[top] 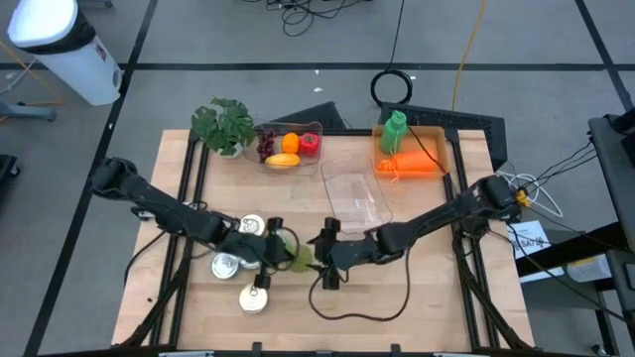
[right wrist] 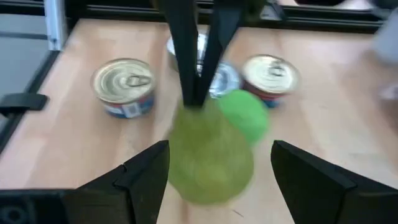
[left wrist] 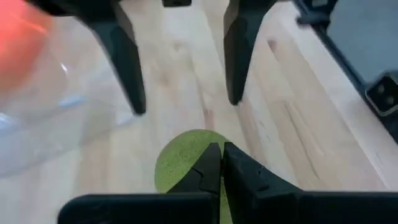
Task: Pick & Place Food Item
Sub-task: Put the green pear into the top transparent bin
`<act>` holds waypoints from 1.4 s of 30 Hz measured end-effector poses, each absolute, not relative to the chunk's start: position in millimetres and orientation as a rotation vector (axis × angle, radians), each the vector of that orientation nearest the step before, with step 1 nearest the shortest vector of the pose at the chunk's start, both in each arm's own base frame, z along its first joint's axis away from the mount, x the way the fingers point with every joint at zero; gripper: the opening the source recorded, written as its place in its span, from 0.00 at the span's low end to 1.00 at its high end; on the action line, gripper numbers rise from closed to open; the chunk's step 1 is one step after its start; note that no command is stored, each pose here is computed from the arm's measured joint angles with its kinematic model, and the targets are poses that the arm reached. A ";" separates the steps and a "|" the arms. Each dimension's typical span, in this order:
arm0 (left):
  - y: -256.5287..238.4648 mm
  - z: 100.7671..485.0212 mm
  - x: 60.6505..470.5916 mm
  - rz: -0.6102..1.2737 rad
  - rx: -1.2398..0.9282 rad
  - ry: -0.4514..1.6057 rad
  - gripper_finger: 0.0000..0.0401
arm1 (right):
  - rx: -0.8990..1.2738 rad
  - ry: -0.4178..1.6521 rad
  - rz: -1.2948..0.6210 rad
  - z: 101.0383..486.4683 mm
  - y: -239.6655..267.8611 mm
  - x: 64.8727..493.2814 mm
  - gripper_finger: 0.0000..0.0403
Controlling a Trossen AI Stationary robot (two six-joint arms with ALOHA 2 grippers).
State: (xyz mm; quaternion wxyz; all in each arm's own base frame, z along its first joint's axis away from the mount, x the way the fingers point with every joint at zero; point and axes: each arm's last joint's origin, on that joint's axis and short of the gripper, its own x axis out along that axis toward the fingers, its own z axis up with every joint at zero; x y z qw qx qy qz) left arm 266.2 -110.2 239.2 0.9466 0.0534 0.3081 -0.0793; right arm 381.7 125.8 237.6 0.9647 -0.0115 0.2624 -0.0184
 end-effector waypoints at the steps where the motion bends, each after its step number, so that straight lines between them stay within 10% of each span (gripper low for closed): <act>1: -106.2 245.8 263.3 -0.155 0.112 0.608 0.02 | -0.028 0.534 -0.047 243.5 124.2 377.6 0.65; 19: 40.8 345.8 242.7 0.162 0.095 0.550 0.02 | -0.061 0.484 -0.068 284.3 119.0 345.9 0.65; 42: 193.9 268.0 280.1 0.277 -0.096 0.660 0.02 | -0.075 0.517 -0.125 266.8 103.2 342.0 0.65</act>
